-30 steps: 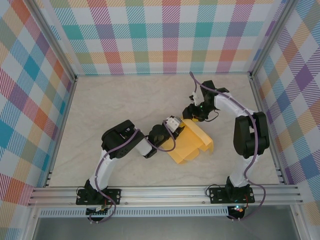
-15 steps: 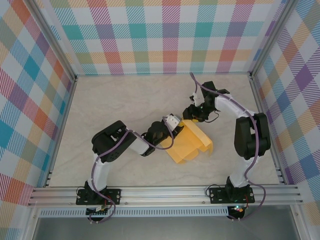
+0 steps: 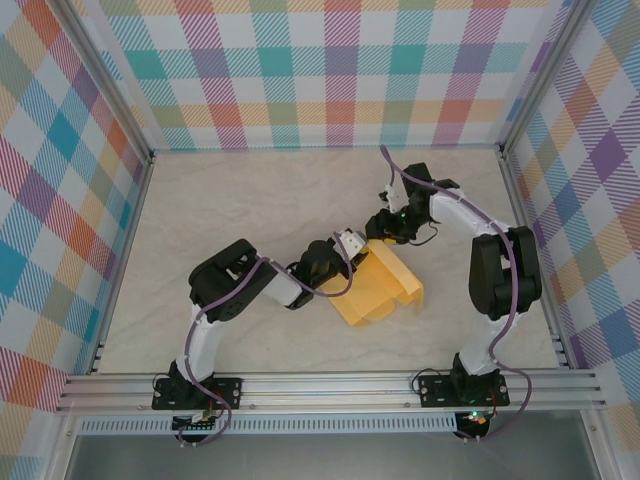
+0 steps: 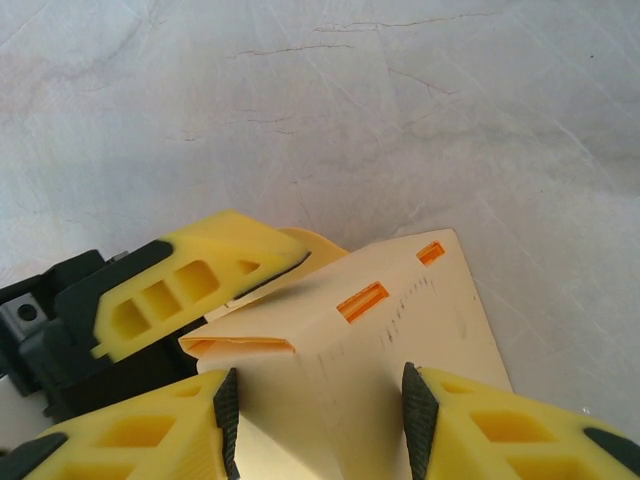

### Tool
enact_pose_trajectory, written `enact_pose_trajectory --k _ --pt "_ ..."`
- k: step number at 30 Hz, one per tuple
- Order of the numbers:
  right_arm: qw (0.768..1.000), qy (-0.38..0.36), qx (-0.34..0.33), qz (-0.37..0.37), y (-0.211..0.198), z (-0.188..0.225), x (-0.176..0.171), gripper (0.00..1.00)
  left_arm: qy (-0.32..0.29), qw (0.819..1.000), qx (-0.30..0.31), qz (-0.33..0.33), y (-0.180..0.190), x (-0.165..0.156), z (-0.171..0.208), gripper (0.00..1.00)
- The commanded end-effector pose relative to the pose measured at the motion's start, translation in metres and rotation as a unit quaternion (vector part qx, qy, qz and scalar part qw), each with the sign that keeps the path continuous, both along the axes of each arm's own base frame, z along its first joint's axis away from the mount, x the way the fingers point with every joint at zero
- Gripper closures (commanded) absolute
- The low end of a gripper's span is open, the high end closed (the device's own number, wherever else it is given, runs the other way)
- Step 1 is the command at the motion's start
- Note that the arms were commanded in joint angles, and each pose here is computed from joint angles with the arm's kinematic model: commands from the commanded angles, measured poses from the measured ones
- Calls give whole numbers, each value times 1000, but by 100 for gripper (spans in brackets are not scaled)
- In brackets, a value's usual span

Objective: Fold the paper box

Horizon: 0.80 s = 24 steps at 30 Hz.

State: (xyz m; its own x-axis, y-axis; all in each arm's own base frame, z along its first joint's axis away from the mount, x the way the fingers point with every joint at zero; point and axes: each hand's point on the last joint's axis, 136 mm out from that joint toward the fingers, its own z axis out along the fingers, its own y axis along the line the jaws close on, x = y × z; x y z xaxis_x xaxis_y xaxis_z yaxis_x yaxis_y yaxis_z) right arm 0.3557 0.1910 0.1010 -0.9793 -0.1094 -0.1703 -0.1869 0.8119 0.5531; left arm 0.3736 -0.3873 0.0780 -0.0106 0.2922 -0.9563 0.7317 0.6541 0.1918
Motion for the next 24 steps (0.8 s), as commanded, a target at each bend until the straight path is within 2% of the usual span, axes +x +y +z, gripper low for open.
enact_pose_trajectory --k 1,5,10,19,24 --pt "999 18 -37 -7 -10 -18 -7 52 -3 1000 25 -9 4 10 14 73" --pt "999 20 -32 -9 -8 -19 -4 53 30 999 42 -14 -5 23 8 82" --pt "999 19 -31 -10 -8 -18 -3 53 36 999 36 -15 -10 26 10 84" --pt "1000 25 -11 -9 -2 -19 -6 54 46 998 27 -12 -14 31 12 76" --pt "1000 25 -3 0 0 -18 -8 59 42 998 -34 -26 -13 26 24 75"
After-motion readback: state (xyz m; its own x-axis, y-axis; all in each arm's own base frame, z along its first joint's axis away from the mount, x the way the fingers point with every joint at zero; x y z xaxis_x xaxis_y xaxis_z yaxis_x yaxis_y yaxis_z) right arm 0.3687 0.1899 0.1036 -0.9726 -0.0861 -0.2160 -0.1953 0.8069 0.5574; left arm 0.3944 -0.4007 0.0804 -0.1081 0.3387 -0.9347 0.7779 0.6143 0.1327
